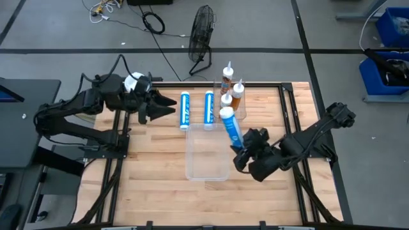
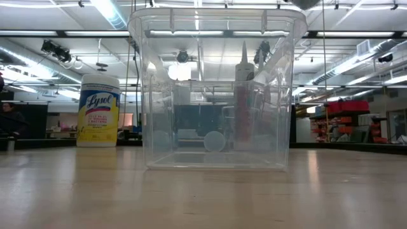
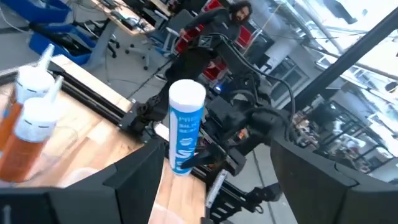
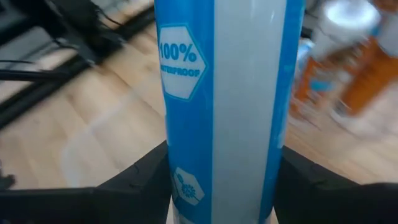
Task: Sort silicone sealant tubes
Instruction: Put the bottom right blue sealant into the bottom transparent bin
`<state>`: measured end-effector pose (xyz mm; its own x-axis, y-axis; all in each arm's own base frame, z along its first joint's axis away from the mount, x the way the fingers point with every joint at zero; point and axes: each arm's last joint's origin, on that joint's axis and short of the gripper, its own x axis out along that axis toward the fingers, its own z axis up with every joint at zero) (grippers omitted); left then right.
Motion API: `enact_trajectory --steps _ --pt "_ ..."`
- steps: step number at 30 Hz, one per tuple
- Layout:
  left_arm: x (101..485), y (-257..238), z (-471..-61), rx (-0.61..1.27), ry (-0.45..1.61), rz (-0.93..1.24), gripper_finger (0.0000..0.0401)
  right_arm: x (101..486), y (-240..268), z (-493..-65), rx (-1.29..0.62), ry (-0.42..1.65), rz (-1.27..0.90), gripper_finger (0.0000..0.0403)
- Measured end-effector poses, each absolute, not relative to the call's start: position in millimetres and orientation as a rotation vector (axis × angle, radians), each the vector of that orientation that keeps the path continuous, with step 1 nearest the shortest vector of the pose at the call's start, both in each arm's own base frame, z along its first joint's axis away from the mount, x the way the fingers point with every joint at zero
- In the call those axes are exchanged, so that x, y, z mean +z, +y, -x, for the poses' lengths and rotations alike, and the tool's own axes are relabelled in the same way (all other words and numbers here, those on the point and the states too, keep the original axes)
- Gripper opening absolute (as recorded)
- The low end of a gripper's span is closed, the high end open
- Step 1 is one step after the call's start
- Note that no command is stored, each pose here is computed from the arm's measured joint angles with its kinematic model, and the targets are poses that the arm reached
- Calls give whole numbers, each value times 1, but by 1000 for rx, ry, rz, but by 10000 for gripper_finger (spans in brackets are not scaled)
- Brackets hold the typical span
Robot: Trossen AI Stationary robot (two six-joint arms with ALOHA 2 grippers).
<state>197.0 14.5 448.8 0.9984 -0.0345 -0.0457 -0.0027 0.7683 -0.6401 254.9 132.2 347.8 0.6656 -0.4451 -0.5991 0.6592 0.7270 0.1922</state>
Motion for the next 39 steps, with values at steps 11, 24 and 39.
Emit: enact_trajectory --steps 11,24,39 --pt "434 18 -227 -47 129 688 300 373 112 -296 -500 354 -364 203" --pt "435 24 -262 -73 76 595 301 378 90 -310 -443 349 -372 203" --pt "451 32 -302 -94 60 510 301 380 85 -313 -414 343 -381 203"
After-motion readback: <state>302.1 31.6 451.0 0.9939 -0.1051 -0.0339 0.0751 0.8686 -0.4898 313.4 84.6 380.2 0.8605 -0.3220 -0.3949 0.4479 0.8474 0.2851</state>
